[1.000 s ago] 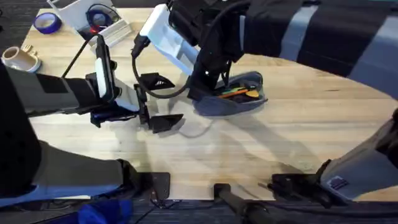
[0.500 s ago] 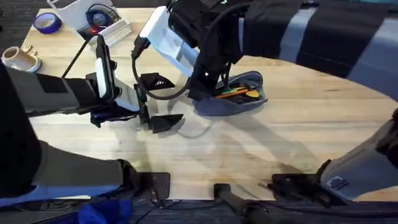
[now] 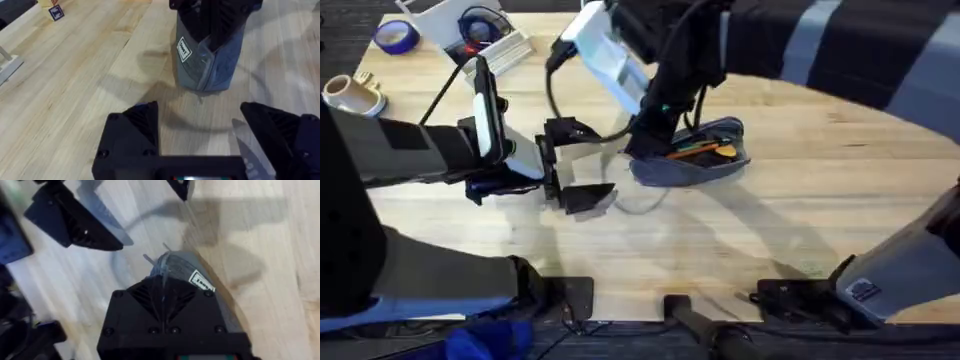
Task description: Unzip the bag, pick up the pens from the table one at a time and place them inside, then zip the bag closed.
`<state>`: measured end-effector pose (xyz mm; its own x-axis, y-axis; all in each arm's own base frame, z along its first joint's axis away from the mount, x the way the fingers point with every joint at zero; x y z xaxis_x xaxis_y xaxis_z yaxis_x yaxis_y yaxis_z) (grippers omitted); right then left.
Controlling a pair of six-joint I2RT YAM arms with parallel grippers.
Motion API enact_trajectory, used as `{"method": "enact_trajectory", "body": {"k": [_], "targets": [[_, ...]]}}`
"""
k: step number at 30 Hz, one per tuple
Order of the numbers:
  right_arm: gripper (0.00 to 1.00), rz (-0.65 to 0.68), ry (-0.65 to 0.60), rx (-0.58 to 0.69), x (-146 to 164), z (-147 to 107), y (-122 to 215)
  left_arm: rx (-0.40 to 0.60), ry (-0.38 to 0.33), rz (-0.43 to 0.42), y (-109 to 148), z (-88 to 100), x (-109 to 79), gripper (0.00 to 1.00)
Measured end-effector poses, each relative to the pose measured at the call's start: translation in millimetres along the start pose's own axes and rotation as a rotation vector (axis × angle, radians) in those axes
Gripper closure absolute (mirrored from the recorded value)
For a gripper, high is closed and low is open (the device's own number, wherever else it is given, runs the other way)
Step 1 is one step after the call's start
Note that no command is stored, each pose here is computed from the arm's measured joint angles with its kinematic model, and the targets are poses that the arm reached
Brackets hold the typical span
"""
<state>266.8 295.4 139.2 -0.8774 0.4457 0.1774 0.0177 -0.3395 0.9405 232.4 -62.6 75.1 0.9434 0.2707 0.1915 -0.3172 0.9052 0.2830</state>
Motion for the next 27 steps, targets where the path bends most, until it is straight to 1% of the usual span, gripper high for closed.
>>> {"method": "enact_trajectory", "body": {"k": [6, 11, 21, 27], "targets": [[0.967, 0.149, -0.028, -0.038, -2.7, -5.8, 8.5, 0.000, 0.000, 0.000, 0.0, -0.1, 0.0, 0.007], [0.967, 0.249, -0.011, -0.067, 0.8, -9.0, 15.1, 0.000, 0.000, 0.000, 0.0, -0.1, 0.0, 0.008], [0.966, 0.389, 0.022, -0.131, -3.0, -18.8, 30.8, 0.000, 0.000, 0.000, 0.0, -0.1, 0.0, 0.008], [0.966, 0.445, 0.044, -0.172, -6.9, -24.7, 38.8, 0.000, 0.000, 0.000, 0.0, -0.1, 0.0, 0.008]]}}
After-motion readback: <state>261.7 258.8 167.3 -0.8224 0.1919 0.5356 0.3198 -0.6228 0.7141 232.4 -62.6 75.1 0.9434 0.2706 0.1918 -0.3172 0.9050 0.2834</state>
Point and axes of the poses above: each hand's point on the last joint's axis, 136 mm out from that joint toward the fingers, its own y axis back along the fingers, its own x axis along the line the jaws close on, z = x × y, the point moved 3 cm from there along y, back along the fingers, and after that the axes turned 7 degrees about -y, right-handed, at the moved point
